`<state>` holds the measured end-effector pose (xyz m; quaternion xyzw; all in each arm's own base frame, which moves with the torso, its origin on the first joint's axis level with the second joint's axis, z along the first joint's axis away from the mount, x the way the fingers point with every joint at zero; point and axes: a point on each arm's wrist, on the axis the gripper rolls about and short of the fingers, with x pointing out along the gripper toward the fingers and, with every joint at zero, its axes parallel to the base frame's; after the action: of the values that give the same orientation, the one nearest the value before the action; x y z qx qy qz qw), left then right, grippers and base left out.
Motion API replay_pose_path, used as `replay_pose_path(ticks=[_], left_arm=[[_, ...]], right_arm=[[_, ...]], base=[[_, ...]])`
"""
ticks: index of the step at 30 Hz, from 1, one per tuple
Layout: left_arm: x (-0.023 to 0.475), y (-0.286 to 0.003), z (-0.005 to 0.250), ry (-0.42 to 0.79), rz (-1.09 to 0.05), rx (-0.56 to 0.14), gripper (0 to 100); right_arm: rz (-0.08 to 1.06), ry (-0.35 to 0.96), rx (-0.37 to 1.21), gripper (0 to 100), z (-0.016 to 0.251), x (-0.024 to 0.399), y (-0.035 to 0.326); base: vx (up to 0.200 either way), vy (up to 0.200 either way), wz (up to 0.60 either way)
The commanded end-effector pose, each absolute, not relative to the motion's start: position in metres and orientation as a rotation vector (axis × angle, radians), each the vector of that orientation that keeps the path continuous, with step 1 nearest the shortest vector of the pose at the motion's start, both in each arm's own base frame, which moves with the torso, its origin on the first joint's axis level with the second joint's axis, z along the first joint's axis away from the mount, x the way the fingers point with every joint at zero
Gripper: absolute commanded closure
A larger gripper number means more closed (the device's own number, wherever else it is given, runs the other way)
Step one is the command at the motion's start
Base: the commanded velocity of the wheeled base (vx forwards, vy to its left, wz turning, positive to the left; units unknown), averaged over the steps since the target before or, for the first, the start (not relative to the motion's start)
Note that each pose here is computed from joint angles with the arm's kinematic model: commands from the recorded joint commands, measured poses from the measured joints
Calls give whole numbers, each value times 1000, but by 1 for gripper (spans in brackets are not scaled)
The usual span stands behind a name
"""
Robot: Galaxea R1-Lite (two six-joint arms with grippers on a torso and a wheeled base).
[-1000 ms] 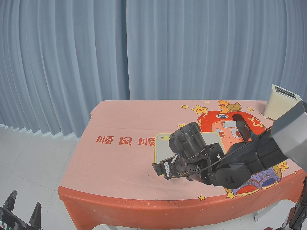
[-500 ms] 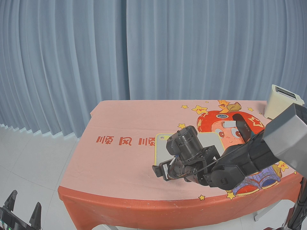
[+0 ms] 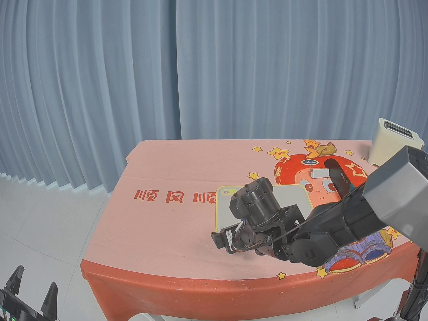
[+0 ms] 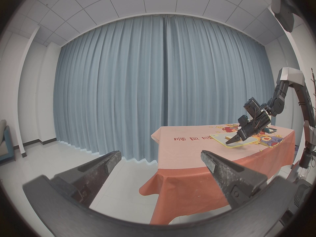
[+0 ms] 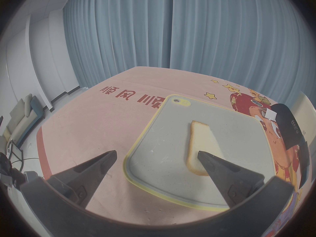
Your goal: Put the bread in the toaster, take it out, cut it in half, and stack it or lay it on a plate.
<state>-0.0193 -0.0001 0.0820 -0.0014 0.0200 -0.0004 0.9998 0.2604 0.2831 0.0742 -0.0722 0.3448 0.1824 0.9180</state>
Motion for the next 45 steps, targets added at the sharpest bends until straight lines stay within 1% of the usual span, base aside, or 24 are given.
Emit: replay_pose_path(ticks=[1,6,27,41,42,45], left_arm=[[-18,0,77,57,0,-3,0],[-18,0,77,57,0,-3,0],[-18,0,77,57,0,-3,0],[-18,0,77,57,-1,-3,0],[-18,0,77,57,0,-3,0],[-18,0,77,57,0,-3,0]], right_arm=[[376,699,-142,0,79,259,282],[377,690,-136,0,83,259,281],[373,728,-156,0,66,262,283],[367,735,-164,0,63,262,283],[366,738,-166,100,62,262,283],[368,737,-164,100,62,262,283]], base=[[0,0,0],[0,0,0],[0,0,0],[0,0,0],[0,0,0],[0,0,0]])
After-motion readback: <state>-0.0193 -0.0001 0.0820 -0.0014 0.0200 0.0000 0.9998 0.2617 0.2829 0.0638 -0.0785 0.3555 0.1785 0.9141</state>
